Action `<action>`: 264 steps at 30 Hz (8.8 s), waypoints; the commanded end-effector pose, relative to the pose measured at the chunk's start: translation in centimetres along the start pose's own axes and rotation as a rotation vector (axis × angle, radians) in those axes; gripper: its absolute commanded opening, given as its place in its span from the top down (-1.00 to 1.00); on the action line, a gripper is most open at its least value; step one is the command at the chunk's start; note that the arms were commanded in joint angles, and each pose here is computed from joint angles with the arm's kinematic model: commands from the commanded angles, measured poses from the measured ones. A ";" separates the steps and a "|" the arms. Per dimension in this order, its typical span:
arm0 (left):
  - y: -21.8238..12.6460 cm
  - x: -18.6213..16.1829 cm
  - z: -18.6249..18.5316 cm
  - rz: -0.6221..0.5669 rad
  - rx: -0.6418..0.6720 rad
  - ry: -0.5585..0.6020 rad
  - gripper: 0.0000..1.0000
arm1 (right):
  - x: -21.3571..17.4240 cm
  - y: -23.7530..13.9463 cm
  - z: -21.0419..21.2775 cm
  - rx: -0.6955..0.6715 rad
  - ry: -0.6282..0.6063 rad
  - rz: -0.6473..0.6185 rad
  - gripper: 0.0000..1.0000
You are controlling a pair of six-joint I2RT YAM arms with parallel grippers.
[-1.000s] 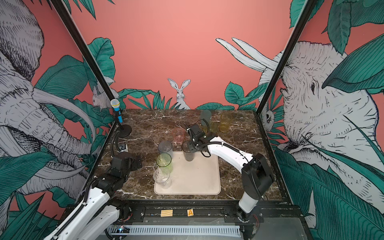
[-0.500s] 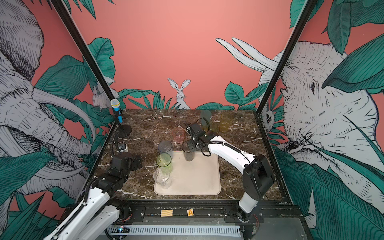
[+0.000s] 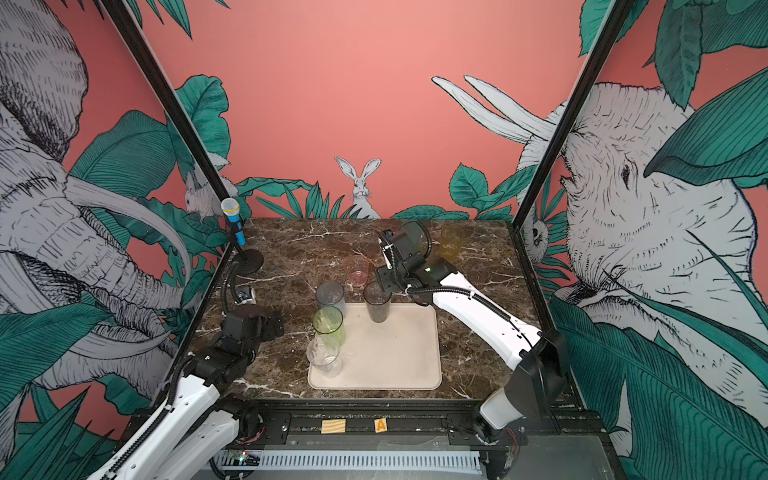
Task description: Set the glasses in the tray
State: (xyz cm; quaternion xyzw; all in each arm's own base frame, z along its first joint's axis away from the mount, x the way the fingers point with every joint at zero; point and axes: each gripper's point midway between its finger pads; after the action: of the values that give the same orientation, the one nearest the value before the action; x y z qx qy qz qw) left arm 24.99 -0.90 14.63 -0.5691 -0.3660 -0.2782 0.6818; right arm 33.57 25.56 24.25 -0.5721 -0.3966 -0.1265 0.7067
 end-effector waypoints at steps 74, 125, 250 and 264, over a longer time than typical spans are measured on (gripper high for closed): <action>-1.6 0.2 0.7 -0.013 -0.011 -0.032 -0.99 | 10.5 15.5 -19.1 -0.263 0.450 0.044 -0.48; -1.2 0.0 0.3 0.010 -0.020 -0.027 -0.99 | 7.6 21.5 -20.3 -0.296 0.511 0.082 -0.15; -1.3 -0.1 0.2 -0.001 -0.033 -0.048 -0.99 | 10.3 -3.4 -12.3 -0.170 0.239 -0.018 1.00; -1.4 -0.1 0.4 -0.009 -0.031 -0.052 -0.99 | 5.3 -8.8 -10.9 -0.183 0.191 -0.005 1.00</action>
State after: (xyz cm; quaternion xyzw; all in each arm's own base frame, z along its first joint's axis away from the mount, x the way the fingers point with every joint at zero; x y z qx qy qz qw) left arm 23.65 -0.95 14.78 -0.5874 -0.3724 -0.2693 0.6662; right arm 37.44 15.03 32.64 -0.6200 -0.3013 -0.2072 0.6942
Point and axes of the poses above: each gripper's point midway between its finger pads, its own y axis out along the fingers, its own z axis along the line the jaws close on, x = y × z, and after that the axes turned 3 degrees about y, right-handed
